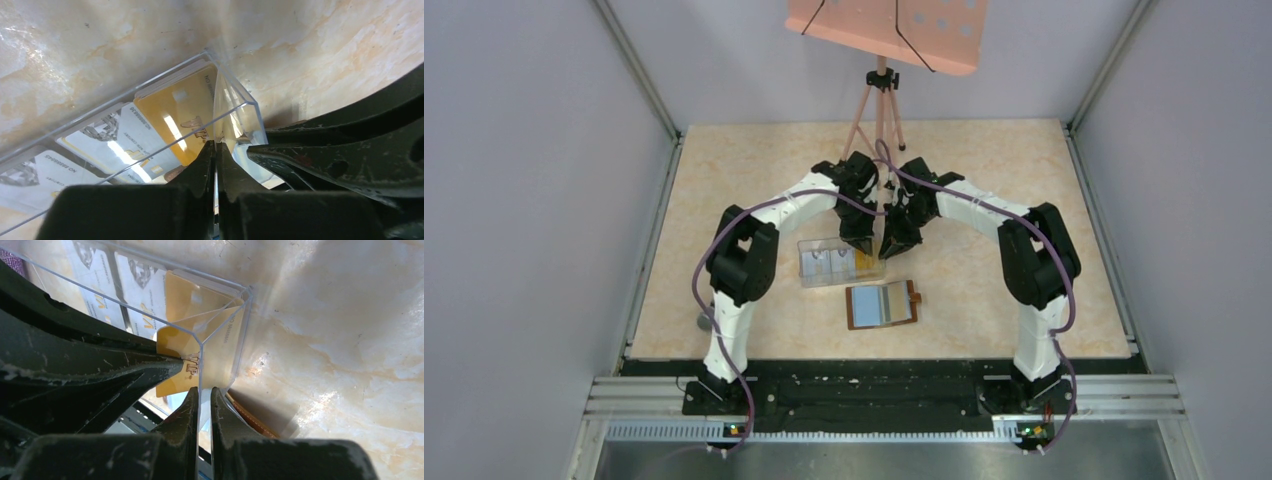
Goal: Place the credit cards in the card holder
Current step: Pick up the credit card from the storage box.
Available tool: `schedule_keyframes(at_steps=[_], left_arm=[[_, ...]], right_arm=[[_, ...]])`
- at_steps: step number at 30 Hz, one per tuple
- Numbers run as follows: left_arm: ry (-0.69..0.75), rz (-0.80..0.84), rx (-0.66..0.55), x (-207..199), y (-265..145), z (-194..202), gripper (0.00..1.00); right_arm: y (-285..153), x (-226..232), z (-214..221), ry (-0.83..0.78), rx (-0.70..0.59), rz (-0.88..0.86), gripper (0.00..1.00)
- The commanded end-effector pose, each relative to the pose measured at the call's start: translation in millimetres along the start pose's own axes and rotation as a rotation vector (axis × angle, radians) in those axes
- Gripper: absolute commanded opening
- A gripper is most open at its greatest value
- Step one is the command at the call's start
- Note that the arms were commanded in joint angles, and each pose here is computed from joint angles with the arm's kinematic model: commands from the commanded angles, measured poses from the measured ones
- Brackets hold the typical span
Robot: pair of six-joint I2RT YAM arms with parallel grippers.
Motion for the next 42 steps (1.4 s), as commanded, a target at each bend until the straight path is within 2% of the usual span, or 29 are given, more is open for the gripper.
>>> schedule_keyframes(at_steps=[1,7,8,9,13,16,19,23,30,35,37,38,42], left_arm=[[0.03,0.001,-0.018,-5.4,-9.7,-2.2,0.0],[0.011,0.054,-0.144,-13.7,-39.4,-5.1,0.0],[0.004,0.062,-0.173,-14.4,-46.7,-5.3,0.0],[0.0,0.076,-0.201,-15.6,-54.6,-4.7,0.0],[-0.016,0.129,-0.304,-16.1,-82.6,-3.0,0.0],[-0.024,0.175,-0.363,-16.2,-100.7,-1.2,0.0],[-0.031,0.255,-0.399,-19.0,-112.6,0.5,0.0],[-0.041,0.4,-0.452,-26.3,-125.2,0.2,0.0],[-0.007,0.693,-0.496,-48.2,-143.5,1.7,0.0],[0.023,0.744,-0.505,-53.7,-151.1,4.0,0.0],[0.021,0.75,-0.493,-53.8,-149.5,5.1,0.0],[0.02,0.749,-0.492,-53.5,-149.4,6.2,0.0],[0.02,0.728,-0.528,-53.3,-155.5,8.4,0.0]], right_arm=[[-20.1,25.2,5.1,-0.051,-0.013,-0.098,0.0],[-34.8,34.8,1.2,-0.08,-0.06,-0.117,0.02],[-39.1,37.0,0.6,-0.088,-0.074,-0.124,0.09],[-43.6,39.4,0.3,-0.095,-0.089,-0.136,0.21],[-65.3,47.3,1.0,-0.111,-0.152,-0.206,0.49],[-84.5,53.2,3.4,-0.129,-0.197,-0.272,0.63],[-98.0,56.7,7.5,-0.132,-0.209,-0.356,0.69],[-110.8,57.9,10.3,-0.114,-0.207,-0.496,0.68],[-107.6,58.4,21.6,-0.094,-0.122,-0.632,0.55],[-108.2,62.1,20.3,-0.089,-0.11,-0.668,0.48],[-110.2,65.2,20.1,-0.092,-0.103,-0.695,0.36],[-111.1,66.4,20.3,-0.093,-0.099,-0.707,0.33],[-111.8,62.0,23.1,-0.083,-0.116,-0.677,0.33]])
Point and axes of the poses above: each gripper's point midway between its finger pads, its own y axis out along the fingers, its own x axis along the line the jaws close on, z = x × y, the point moved 5 cm from there along -y, back along the fingers, and after that the axes turned 11 degrees about y, right-handed, at the moved point
